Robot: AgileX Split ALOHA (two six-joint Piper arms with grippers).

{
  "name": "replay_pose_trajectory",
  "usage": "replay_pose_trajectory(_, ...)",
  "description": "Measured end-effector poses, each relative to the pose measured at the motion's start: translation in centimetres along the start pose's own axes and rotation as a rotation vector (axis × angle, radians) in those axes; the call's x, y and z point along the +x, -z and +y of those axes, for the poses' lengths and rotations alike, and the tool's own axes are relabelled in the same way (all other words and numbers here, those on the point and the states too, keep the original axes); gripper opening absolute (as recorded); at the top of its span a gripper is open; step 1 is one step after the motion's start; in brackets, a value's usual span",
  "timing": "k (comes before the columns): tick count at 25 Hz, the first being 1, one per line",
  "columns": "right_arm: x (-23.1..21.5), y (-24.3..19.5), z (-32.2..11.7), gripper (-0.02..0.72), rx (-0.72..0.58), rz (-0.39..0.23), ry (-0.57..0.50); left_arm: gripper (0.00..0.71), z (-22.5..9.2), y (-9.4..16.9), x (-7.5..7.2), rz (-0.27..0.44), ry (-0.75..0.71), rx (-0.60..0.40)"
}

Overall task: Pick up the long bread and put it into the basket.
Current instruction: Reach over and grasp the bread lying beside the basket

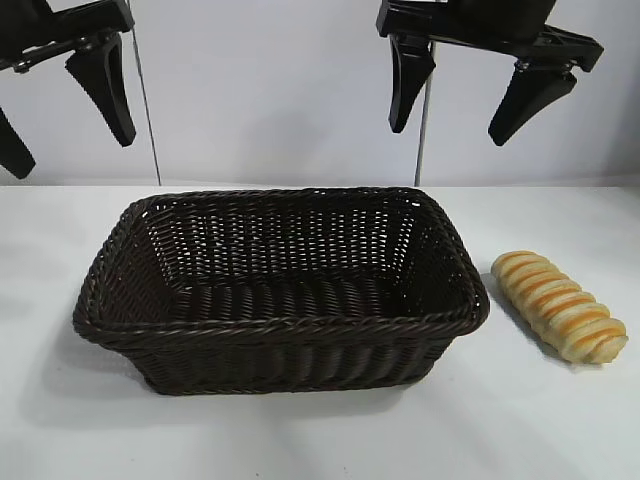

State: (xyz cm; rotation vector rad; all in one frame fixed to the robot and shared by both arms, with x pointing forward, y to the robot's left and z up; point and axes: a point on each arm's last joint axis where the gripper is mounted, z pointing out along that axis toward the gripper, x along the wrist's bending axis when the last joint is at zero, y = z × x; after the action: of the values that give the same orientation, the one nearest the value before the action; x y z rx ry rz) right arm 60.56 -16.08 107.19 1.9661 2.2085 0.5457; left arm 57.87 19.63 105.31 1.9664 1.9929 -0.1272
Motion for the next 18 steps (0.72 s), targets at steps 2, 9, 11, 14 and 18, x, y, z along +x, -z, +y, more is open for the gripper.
replay_pose_trajectory(2,0.0,0.0,0.01,0.645,-0.001,0.0,0.0,0.598,0.0,0.0,0.0,0.0,0.001,0.0)
replay_pose_trajectory(9,0.0,0.0,0.01,0.645,-0.001,0.0,-0.01,0.598,0.19,0.0,-0.36,-0.04,0.05,-0.02)
replay_pose_trajectory(11,0.0,0.0,-0.02,0.645,0.002,-0.001,-0.019,0.598,0.25,0.01,-0.45,-0.051,0.059,-0.026)
replay_pose_trajectory(14,-0.11,0.0,-0.12,0.645,0.013,-0.012,-0.018,0.598,0.29,0.01,-0.52,-0.058,0.064,-0.03)
replay_pose_trajectory(18,-0.84,-0.55,-0.7,0.645,0.093,-0.092,0.006,0.598,0.33,0.01,-0.52,-0.059,0.064,-0.035)
